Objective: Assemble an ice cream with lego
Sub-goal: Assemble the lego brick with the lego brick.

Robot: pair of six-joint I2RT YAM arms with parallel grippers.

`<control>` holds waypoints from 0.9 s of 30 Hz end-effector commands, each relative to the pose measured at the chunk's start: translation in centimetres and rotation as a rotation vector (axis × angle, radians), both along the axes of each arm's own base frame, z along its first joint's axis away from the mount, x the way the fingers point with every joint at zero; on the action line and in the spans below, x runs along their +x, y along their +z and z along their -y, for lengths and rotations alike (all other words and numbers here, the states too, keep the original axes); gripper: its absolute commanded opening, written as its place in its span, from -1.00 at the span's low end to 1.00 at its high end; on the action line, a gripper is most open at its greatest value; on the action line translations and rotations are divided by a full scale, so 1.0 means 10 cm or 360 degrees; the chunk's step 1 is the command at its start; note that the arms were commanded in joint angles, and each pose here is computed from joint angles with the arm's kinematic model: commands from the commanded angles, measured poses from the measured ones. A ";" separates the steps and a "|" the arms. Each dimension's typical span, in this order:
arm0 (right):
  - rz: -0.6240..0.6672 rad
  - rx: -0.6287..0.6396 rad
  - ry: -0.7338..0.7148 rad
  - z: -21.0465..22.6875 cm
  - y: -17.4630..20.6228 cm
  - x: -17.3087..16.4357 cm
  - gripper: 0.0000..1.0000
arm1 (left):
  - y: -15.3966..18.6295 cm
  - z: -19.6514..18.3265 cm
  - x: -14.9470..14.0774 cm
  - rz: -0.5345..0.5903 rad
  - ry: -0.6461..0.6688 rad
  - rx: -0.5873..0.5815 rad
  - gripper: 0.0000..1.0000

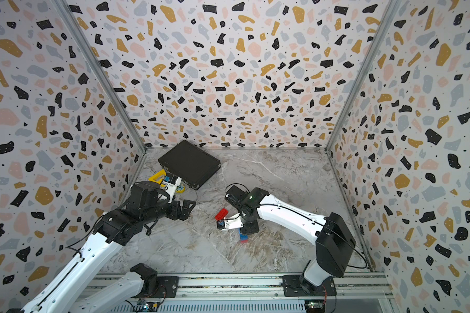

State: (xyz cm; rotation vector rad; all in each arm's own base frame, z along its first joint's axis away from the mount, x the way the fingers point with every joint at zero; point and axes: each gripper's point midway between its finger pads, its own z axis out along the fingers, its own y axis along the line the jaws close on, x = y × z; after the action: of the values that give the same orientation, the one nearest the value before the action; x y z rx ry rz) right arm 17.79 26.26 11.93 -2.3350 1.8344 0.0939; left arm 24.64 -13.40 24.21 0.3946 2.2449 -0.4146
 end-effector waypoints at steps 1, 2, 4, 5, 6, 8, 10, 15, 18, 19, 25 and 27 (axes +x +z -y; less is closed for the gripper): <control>-0.0043 -0.0016 -0.0020 -0.01 -0.05 -0.07 -0.73 | 0.00 0.01 0.04 0.0022 0.0004 -0.0027 0.99; -0.0048 -0.0021 -0.0025 -0.02 -0.06 -0.08 -0.73 | 0.01 0.01 0.04 0.0025 0.0005 -0.0026 0.99; -0.0061 -0.0038 -0.0043 -0.02 -0.10 -0.09 -0.72 | 0.00 0.01 0.04 0.0021 0.0007 -0.0026 0.99; -0.0064 -0.0048 -0.0046 -0.01 -0.12 -0.09 -0.72 | 0.00 0.01 0.04 0.0021 0.0006 -0.0027 0.99; -0.0064 -0.0059 -0.0050 0.00 -0.15 -0.09 -0.72 | -0.01 0.01 0.04 0.0021 0.0009 -0.0026 0.99; -0.0066 -0.0067 -0.0050 -0.01 -0.17 -0.10 -0.72 | 0.00 0.01 0.04 0.0022 0.0008 -0.0028 0.99; -0.0068 -0.0064 -0.0051 -0.02 -0.18 -0.11 -0.72 | -0.01 0.01 0.04 0.0020 0.0008 -0.0028 0.99; -0.0066 -0.0072 -0.0056 -0.02 -0.21 -0.12 -0.72 | -0.01 0.01 0.04 0.0018 0.0004 -0.0025 0.99; -0.0069 -0.0079 -0.0056 -0.03 -0.23 -0.12 -0.72 | -0.01 0.00 0.05 0.0018 0.0007 -0.0028 0.99; -0.0069 -0.0080 -0.0057 -0.03 -0.23 -0.12 -0.71 | -0.02 0.00 0.05 0.0017 0.0007 -0.0027 0.99; -0.0068 -0.0098 -0.0063 -0.04 -0.27 -0.11 -0.71 | -0.02 0.00 0.05 0.0016 0.0007 -0.0024 0.99; -0.0065 -0.0106 -0.0063 -0.04 -0.28 -0.11 -0.70 | -0.01 0.00 0.05 0.0020 0.0004 -0.0027 0.99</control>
State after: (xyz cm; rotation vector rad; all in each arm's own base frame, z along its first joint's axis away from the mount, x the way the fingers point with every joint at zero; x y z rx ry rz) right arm 16.90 27.01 9.37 -2.3476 1.9109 0.0955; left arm 24.77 -13.25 23.89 0.3870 2.2523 -0.4105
